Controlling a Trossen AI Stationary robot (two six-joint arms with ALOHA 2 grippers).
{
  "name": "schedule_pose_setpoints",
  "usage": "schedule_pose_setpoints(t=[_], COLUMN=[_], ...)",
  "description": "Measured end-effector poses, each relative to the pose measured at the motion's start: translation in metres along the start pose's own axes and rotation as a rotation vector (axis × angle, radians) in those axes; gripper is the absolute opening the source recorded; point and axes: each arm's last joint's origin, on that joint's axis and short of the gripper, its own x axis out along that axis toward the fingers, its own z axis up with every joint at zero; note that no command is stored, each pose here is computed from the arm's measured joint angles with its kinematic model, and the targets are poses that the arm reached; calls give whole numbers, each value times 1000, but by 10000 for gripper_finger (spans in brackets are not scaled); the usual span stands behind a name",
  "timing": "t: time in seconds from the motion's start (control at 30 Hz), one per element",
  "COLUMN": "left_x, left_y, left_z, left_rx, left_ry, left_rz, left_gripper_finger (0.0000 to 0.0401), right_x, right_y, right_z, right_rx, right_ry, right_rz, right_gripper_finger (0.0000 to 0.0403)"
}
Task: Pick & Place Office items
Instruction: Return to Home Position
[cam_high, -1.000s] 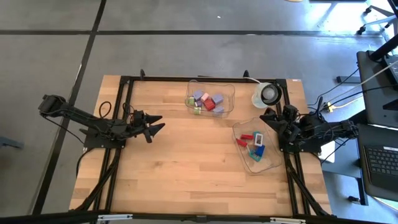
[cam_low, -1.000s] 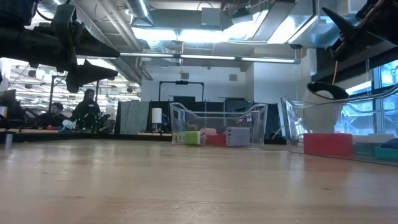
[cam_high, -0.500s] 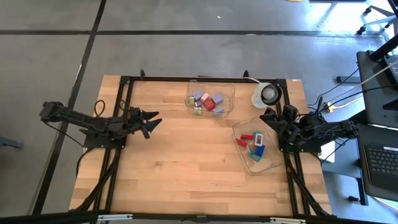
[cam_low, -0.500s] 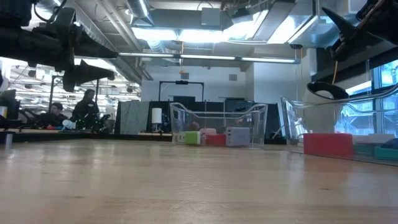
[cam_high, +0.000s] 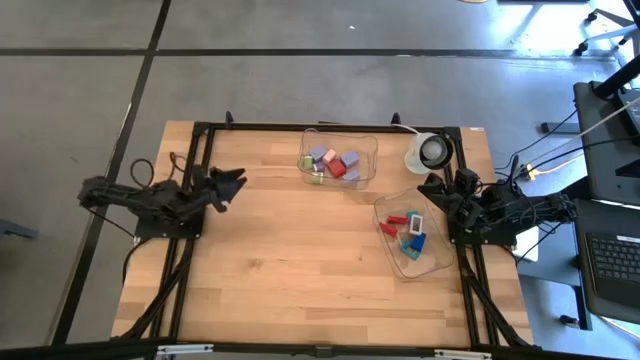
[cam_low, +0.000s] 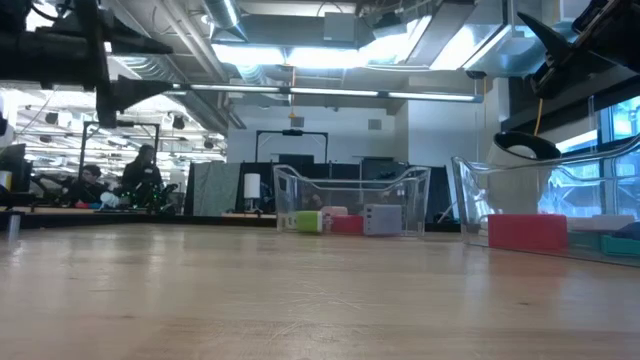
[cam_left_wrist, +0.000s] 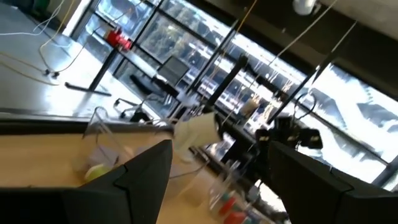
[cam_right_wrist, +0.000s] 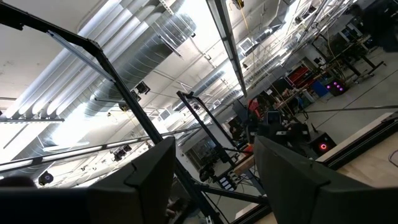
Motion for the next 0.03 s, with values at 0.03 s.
schedule_pose_setpoints(t=[0.03], left_x=[-1], left_y=[0], left_z=[1], left_rx=[-8], left_ry=[-9], left_rz=[-5], left_gripper_finger=[262], right_x=[0], right_y=[0], right_z=[0], right_rx=[0], right_ry=[0], right_rz=[0], right_gripper_finger=[221])
